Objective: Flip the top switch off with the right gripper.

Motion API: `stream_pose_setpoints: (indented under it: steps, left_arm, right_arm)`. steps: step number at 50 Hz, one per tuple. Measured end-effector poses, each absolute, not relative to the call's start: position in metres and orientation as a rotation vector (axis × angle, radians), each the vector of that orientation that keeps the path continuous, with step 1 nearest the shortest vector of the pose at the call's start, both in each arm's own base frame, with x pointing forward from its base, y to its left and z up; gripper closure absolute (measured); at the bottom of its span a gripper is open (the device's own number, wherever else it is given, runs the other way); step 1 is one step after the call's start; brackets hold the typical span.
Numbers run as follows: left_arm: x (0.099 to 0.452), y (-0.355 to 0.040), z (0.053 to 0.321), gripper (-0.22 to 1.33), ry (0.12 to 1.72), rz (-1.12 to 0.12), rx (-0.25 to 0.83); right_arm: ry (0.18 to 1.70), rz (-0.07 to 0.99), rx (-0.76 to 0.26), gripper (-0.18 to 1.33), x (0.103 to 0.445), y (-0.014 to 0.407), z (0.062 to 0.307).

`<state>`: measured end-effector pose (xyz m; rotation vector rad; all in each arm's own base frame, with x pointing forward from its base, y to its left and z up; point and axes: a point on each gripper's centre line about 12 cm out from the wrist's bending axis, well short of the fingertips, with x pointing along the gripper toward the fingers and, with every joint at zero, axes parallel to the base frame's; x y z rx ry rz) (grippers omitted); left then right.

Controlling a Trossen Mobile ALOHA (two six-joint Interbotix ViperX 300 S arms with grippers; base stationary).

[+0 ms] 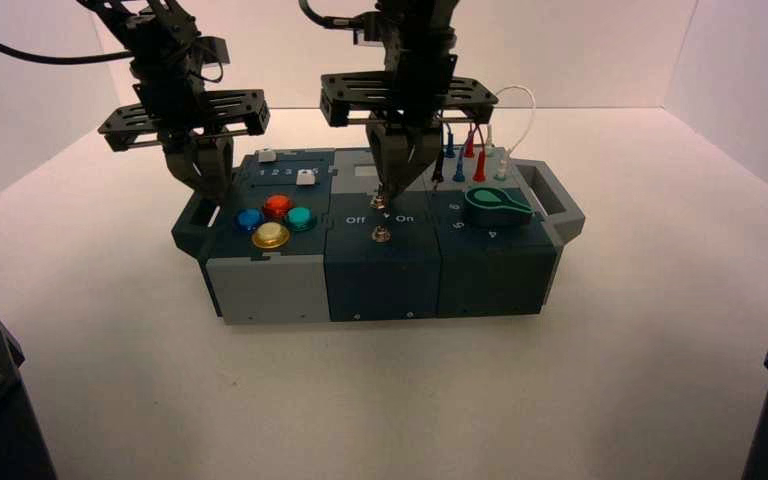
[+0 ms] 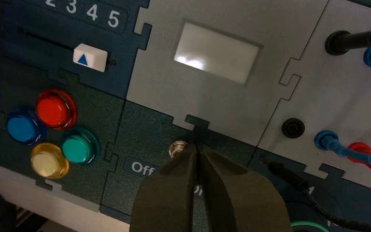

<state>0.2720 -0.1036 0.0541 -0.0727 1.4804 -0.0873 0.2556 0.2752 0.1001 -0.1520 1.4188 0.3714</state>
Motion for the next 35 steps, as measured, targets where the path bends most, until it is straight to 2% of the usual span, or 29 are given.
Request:
stream_pose_setpoints:
  steps: [15, 35]
  left_arm:
    - [0.2725, -0.1032, 0.0546, 1.28, 1.477, -0.095, -0.066]
    - [0.2718, -0.1030, 0.0543, 1.28, 1.480, -0.095, -0.064]
  right_arm:
    - [1.414, 0.386, -0.165, 1.30, 0.2556, 0.2850, 0.1087]
    - [1.419, 0.379, -0.162, 1.30, 0.2538, 0.2854, 0.1083]
